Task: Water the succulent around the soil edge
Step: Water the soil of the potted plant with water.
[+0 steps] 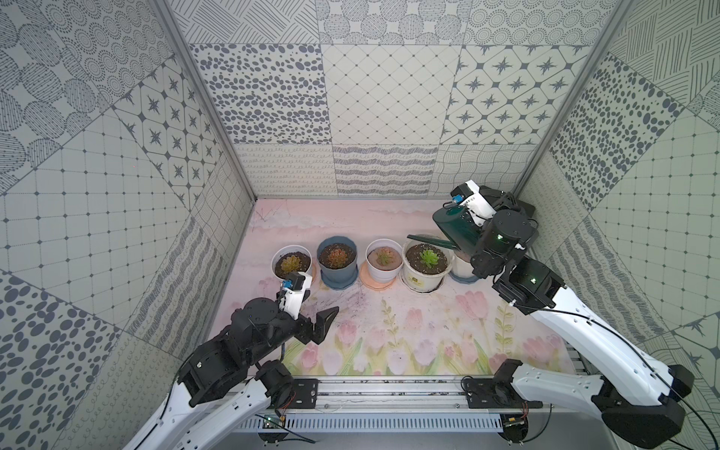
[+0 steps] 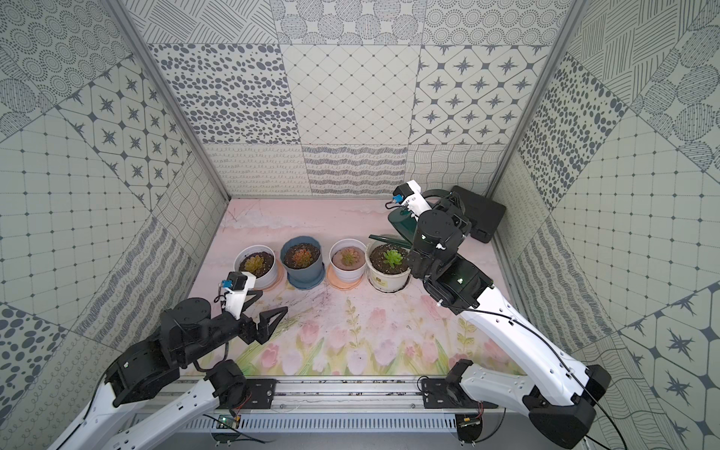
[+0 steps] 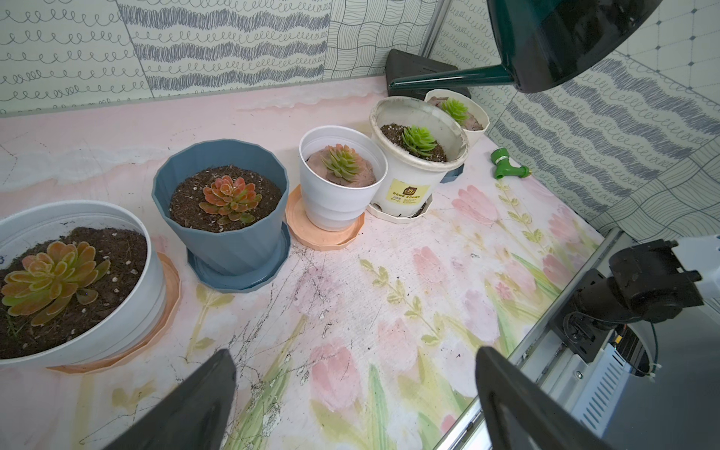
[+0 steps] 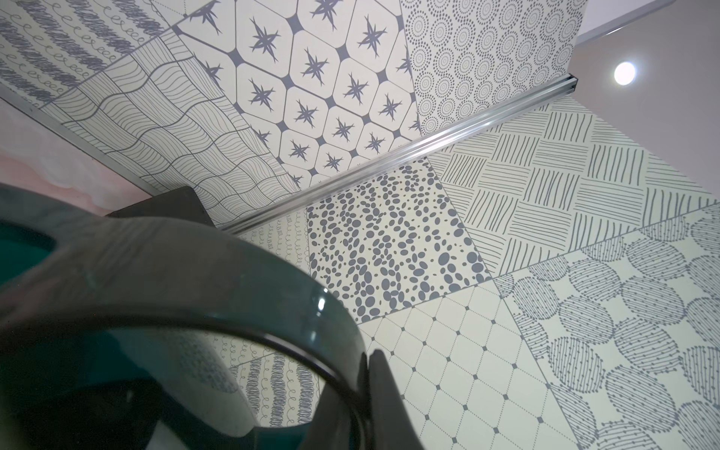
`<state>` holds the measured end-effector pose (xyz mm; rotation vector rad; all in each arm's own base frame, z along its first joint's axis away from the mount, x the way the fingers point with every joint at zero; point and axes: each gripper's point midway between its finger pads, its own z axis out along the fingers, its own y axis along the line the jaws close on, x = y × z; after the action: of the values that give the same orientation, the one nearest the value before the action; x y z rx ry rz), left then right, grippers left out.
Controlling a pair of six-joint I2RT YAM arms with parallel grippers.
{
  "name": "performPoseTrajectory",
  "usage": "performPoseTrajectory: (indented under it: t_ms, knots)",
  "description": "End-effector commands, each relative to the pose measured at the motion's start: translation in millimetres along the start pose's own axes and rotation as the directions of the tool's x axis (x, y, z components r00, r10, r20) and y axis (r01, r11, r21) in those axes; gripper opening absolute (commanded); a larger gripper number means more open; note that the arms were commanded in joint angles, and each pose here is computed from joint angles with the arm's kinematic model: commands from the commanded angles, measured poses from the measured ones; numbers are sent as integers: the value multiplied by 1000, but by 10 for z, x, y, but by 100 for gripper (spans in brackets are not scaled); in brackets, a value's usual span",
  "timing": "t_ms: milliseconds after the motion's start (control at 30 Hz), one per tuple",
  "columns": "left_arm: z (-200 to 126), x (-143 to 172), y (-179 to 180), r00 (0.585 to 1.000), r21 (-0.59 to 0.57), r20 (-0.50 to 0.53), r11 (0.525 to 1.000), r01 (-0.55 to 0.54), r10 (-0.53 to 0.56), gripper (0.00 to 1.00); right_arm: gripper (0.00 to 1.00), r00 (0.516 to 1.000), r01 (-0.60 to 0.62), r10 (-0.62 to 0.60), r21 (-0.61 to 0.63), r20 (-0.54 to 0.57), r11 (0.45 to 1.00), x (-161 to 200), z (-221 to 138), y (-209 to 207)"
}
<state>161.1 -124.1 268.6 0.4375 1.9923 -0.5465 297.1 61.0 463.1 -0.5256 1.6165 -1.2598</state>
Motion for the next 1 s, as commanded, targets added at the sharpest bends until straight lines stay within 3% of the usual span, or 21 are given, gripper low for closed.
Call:
performPoseTrajectory:
  t_ms: [0,467,967]
  knots:
    - [46,-30,18,1000,-13,10,1000,-10,10,99,0,991,-132,132,4,27,991,-96,7,-21]
    - [41,-22,37,1000,-23,6,1000,-10,10,99,0,997,-23,25,-32,69,999,-649,183,543]
    - [43,-18,30,1000,-19,4,1000,-13,13,99,0,994,0,5,-48,109,999,-914,133,714]
